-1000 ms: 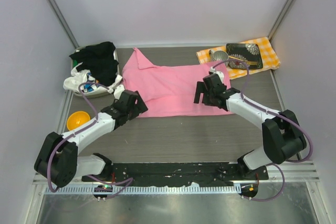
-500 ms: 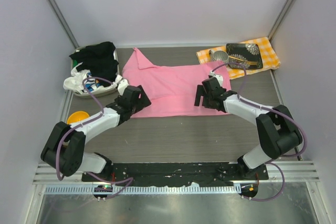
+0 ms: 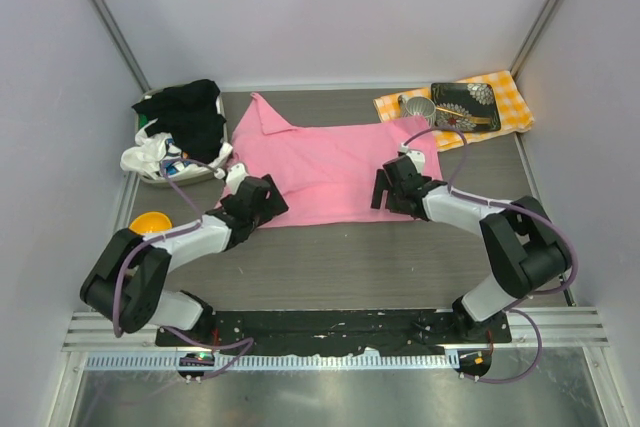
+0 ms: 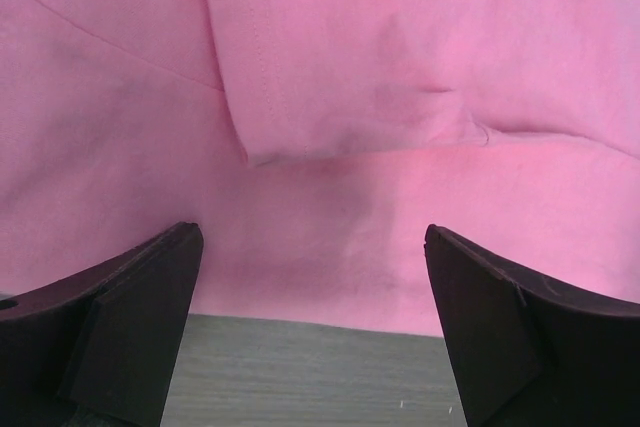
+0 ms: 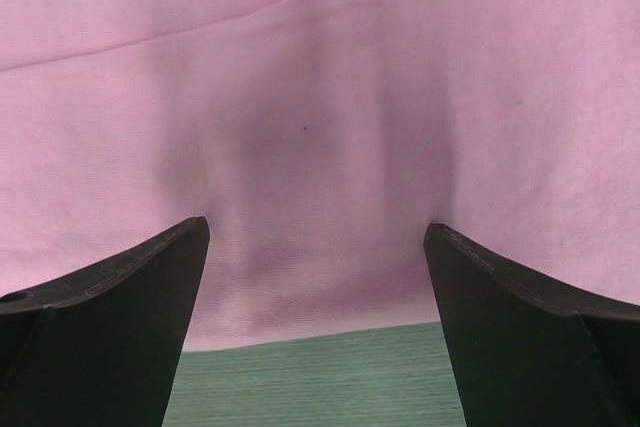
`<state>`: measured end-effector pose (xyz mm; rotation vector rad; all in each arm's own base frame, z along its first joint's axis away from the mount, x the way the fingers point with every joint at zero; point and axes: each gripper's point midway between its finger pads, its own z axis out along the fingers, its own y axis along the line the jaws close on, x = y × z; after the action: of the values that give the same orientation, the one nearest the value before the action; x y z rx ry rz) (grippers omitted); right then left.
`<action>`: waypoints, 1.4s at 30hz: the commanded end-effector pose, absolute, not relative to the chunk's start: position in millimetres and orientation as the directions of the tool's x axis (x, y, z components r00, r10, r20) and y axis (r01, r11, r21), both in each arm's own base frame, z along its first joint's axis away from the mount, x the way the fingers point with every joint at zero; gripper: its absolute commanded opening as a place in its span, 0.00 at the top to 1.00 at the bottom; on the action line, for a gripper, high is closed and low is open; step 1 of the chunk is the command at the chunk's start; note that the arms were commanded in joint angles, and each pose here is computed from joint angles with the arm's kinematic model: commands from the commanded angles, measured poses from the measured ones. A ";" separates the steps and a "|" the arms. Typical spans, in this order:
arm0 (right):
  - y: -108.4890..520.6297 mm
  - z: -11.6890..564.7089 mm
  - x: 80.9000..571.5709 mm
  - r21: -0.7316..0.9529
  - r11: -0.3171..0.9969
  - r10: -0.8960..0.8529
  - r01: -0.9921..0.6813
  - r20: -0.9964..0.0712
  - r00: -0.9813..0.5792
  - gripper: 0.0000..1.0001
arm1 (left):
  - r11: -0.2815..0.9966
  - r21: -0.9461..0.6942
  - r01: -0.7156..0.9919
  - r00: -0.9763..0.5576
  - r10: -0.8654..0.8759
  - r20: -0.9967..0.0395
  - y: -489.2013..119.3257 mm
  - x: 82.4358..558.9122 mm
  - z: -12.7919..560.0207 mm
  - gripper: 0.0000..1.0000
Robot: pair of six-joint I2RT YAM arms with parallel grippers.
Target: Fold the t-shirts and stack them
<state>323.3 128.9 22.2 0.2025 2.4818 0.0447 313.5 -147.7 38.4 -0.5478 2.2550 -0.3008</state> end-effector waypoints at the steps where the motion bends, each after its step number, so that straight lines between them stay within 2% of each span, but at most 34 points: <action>1: 119.7 1.9 288.2 0.077 0.978 0.205 0.194 -0.528 -0.824 0.04 | 0.885 -0.319 -0.338 -0.633 -0.465 -0.619 -131.9 276.9 24.7 0.02; 6: 118.0 7.7 264.8 0.083 0.965 0.255 0.248 -0.509 -0.822 0.05 | 0.878 -0.334 -0.343 -0.629 -0.479 -0.612 -127.4 247.0 29.7 0.01; 13: 107.8 -8.9 202.4 0.093 0.945 0.320 0.314 -0.461 -0.828 0.05 | 0.877 -0.335 -0.345 -0.622 -0.481 -0.618 -124.2 210.8 42.9 0.02; 20: 110.8 16.9 188.1 0.096 0.954 0.291 0.285 -0.530 -0.796 0.05 | 0.876 -0.357 -0.323 -0.637 -0.481 -0.602 -134.2 179.8 43.3 0.02; 22: 108.3 32.4 197.1 0.074 0.959 0.266 0.275 -0.583 -0.768 0.05 | 0.871 -0.370 -0.322 -0.615 -0.490 -0.618 -136.4 179.9 50.6 0.02; 26: 139.5 80.5 228.1 0.096 0.984 0.177 0.153 -0.669 -0.722 0.05 | 0.885 -0.391 -0.252 -0.593 -0.461 -0.660 -155.7 193.0 91.5 0.02; 31: 203.5 131.3 267.5 -0.013 0.994 -0.086 -0.111 -0.727 -0.681 0.05 | 0.886 -0.407 -0.223 -0.497 -0.462 -0.734 -161.7 217.1 169.9 0.00; 33: 227.7 123.6 272.6 -0.070 0.980 -0.180 -0.185 -0.706 -0.685 0.05 | 0.884 -0.402 -0.240 -0.420 -0.468 -0.778 -153.4 230.2 207.2 0.00; 35: 264.7 123.7 280.1 -0.044 0.950 -0.251 -0.310 -0.697 -0.671 0.05 | 0.892 -0.362 -0.272 -0.379 -0.445 -0.812 -135.8 240.2 234.7 0.00; 37: 294.3 134.4 290.6 -0.033 0.921 -0.288 -0.388 -0.730 -0.620 0.05 | 0.898 -0.320 -0.300 -0.370 -0.419 -0.829 -122.0 248.8 245.6 0.00; 42: 339.5 111.1 300.6 -0.054 0.841 -0.417 -0.538 -0.698 -0.583 0.06 | 0.859 -0.335 -0.386 -0.307 -0.462 -0.832 -72.4 278.9 271.4 0.00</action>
<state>289.1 299.0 107.2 -0.4658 2.3554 0.1285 269.9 -115.1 264.2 -0.6416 1.9328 -0.2395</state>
